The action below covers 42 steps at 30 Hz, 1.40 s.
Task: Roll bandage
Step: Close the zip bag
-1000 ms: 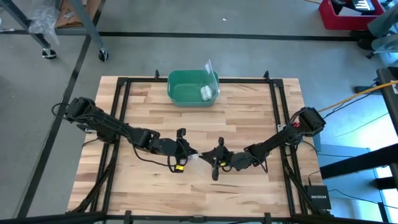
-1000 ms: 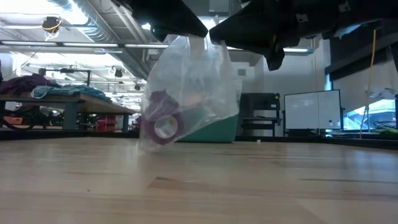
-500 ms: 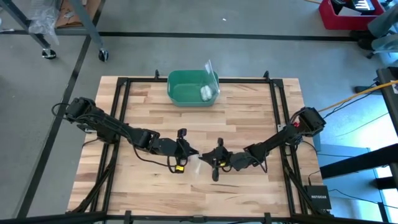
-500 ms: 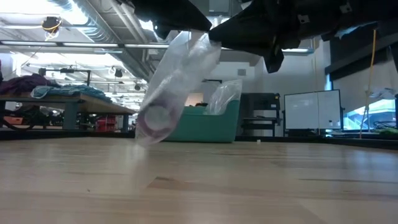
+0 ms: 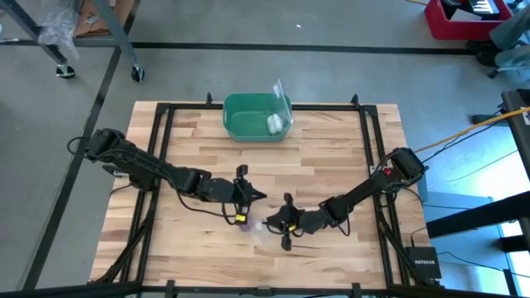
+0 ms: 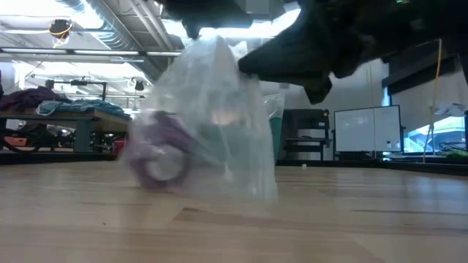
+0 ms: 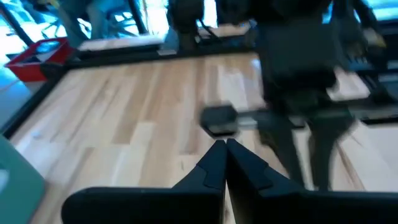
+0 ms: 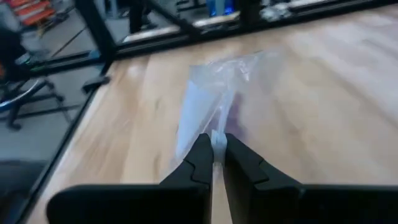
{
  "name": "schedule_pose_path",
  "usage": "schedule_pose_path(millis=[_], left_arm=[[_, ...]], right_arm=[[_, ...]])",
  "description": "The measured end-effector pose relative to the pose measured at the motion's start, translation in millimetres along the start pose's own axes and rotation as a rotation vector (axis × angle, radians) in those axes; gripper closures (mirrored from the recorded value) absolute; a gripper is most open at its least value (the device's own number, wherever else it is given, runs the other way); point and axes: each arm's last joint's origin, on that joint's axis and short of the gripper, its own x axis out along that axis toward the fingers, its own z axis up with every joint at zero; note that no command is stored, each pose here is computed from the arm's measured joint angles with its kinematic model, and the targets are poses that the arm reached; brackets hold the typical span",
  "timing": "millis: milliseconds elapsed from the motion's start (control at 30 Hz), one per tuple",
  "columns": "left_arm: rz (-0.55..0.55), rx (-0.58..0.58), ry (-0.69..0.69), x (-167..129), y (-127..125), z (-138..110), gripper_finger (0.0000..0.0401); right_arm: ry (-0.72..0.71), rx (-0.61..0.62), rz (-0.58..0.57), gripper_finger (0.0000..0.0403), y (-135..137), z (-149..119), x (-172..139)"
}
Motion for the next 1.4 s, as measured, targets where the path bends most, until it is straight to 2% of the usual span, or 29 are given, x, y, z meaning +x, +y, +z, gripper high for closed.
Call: schedule_pose_path(millis=[100, 233, 367, 533, 700, 867, 1267, 1400], left_arm=[[-0.028, -0.012, 0.031, -1.2, -1.4, -3.0, 0.04], [-0.202, -0.062, 0.072, -1.3, -3.5, -5.5, 0.0386], [-0.345, -0.161, 0.107, 2.0, 2.4, -6.3, 0.0346], [-0.344, -0.177, 0.143, 16.9, 7.4, -15.9, 0.0294], [-0.34, -0.181, 0.149, 29.2, 6.6, -23.7, 0.0271], [-0.348, -0.178, 0.169, 31.8, 6.8, -27.2, 0.0277], [-0.371, -0.132, 0.179, 38.8, 4.0, -33.9, 0.0329], [-0.356, -0.098, 0.159, 40.3, 3.8, -33.5, 0.0365]], right_arm=[[-0.015, 0.004, -0.018, 0.0382, -1.4, 1.8, 0.5], [-0.017, 0.004, -0.021, 0.0382, -1.2, 1.7, 0.3], [-0.017, 0.004, -0.021, 0.0382, -1.1, 1.7, 0.2], [-0.019, 0.005, -0.021, 0.0374, -1.3, 1.9, 0.4], [-0.013, 0.0, -0.023, 0.0382, -1.5, 1.3, 0.3], [-0.006, -0.003, -0.025, 0.0378, -1.8, 0.6, 0.3], [-0.016, 0.002, -0.022, 0.0378, -1.4, 2.0, 0.2], [-0.016, 0.002, -0.023, 0.0377, -1.5, 2.0, 0.2]])
